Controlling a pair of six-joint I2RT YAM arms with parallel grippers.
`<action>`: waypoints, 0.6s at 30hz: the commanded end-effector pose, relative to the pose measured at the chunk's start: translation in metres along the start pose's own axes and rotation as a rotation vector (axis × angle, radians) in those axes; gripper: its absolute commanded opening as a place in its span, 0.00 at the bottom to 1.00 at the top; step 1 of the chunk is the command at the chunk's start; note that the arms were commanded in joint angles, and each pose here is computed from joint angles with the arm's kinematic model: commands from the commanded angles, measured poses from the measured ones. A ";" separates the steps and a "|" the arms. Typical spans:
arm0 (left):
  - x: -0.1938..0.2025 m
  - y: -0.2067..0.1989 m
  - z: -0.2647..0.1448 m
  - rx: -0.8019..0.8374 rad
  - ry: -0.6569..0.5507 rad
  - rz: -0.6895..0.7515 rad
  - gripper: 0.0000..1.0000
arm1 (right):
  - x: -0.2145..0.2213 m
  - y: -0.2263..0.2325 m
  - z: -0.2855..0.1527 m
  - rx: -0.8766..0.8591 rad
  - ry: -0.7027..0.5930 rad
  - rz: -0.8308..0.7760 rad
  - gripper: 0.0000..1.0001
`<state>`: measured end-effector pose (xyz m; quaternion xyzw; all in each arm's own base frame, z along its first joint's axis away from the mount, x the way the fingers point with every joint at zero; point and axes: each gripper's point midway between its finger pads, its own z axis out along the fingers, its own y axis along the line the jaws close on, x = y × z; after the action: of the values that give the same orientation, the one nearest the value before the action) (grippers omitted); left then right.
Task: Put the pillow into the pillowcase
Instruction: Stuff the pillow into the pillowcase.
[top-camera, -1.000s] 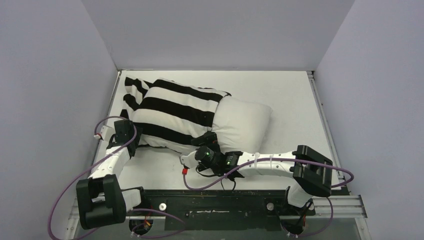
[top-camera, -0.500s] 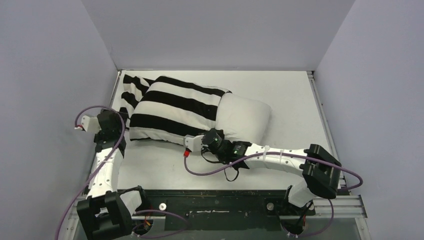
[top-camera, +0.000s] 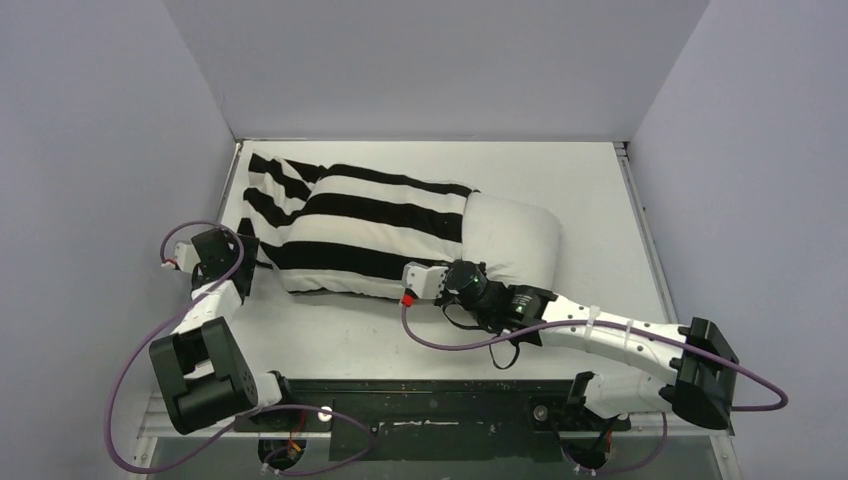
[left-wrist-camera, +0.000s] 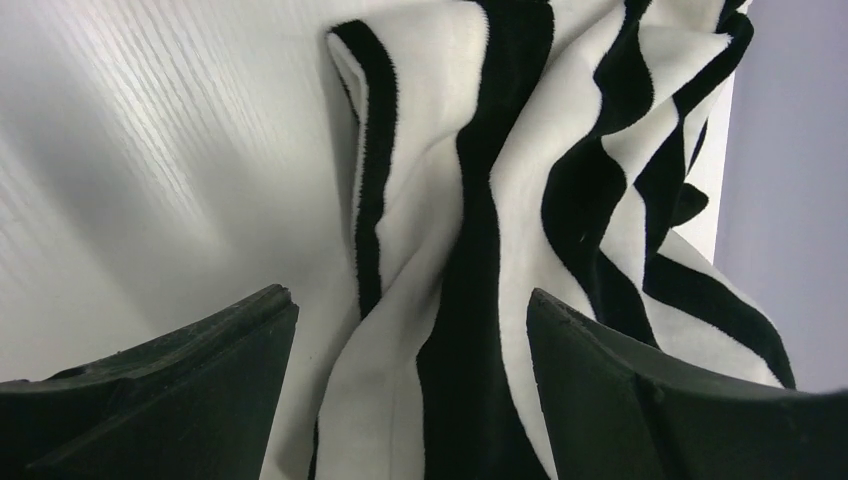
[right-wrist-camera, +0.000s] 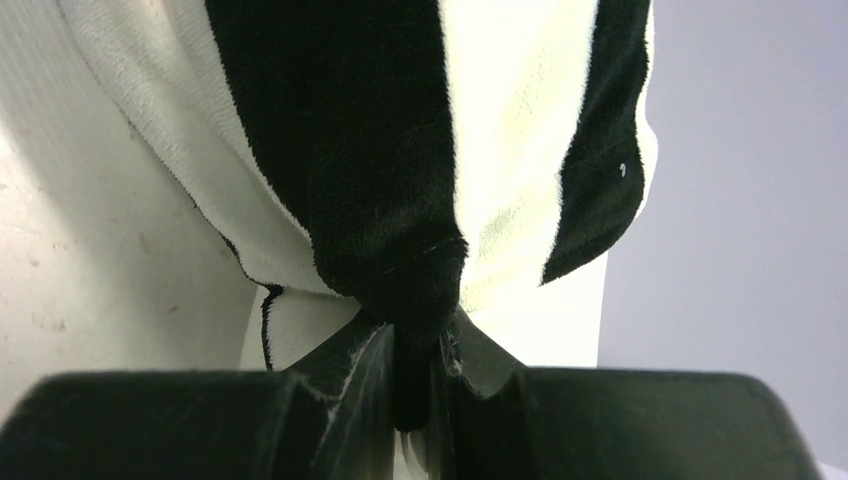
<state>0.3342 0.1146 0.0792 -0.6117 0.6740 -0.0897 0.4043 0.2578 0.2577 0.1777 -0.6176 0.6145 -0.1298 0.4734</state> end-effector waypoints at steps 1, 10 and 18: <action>0.009 -0.017 0.002 0.095 0.037 -0.035 0.83 | 0.016 -0.037 -0.027 0.139 0.046 0.088 0.00; 0.044 -0.017 0.016 0.064 0.059 0.011 0.84 | 0.017 -0.036 -0.035 0.122 0.018 0.140 0.00; 0.062 0.007 0.020 -0.038 0.034 -0.045 0.20 | -0.004 -0.037 -0.031 0.095 -0.044 0.175 0.00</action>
<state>0.3470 0.0532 0.0329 -0.6013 0.7034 -0.1167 0.3606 0.2492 0.2266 0.1872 -0.5829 0.6507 -0.1248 0.4703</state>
